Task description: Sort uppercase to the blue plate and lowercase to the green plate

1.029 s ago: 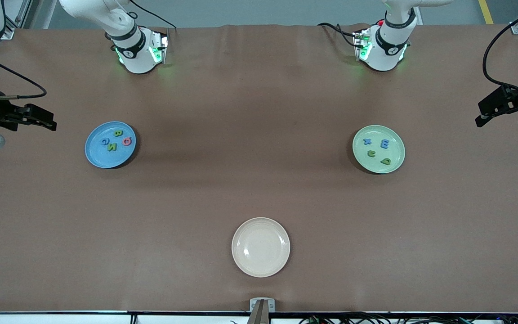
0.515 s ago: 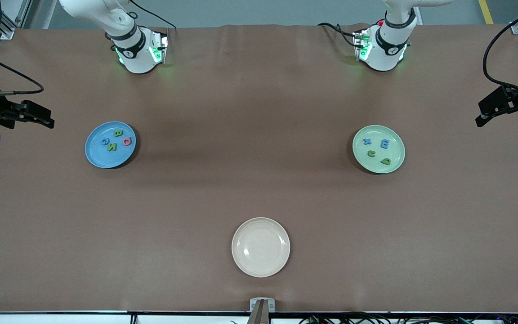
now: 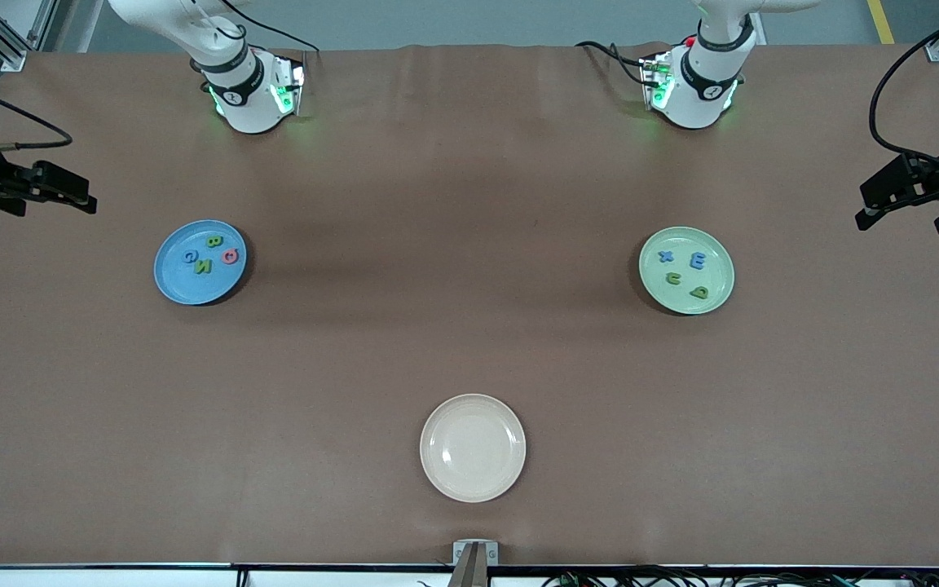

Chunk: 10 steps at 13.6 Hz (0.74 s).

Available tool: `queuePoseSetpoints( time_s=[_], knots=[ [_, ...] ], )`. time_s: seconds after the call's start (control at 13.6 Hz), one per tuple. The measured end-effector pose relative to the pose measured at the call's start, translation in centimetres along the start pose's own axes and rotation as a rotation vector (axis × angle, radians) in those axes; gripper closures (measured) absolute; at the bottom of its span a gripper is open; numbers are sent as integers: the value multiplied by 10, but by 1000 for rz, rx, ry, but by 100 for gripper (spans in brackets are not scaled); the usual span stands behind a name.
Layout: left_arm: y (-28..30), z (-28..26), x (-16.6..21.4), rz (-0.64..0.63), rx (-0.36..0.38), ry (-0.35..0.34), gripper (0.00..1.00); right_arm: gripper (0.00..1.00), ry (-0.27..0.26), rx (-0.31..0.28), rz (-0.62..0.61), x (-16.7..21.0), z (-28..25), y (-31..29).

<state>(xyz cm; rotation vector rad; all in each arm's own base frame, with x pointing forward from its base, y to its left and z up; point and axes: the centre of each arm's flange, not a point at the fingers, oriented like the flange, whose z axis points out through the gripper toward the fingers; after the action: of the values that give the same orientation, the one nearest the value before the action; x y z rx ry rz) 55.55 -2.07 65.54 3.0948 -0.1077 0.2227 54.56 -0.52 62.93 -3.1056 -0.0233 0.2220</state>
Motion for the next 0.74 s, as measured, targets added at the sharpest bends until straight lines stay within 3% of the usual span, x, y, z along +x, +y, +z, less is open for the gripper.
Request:
queuePoseSetpoints(
  time_s=[0.37,0.74],
  knots=[
    [0,-1,1,-1,-2,6,0,0,17,10,-19,-28,-11,-7],
    [0,-1,1,-1,-2,11,0,0,32,-5,-54,-28,-7,-27]
  ],
)
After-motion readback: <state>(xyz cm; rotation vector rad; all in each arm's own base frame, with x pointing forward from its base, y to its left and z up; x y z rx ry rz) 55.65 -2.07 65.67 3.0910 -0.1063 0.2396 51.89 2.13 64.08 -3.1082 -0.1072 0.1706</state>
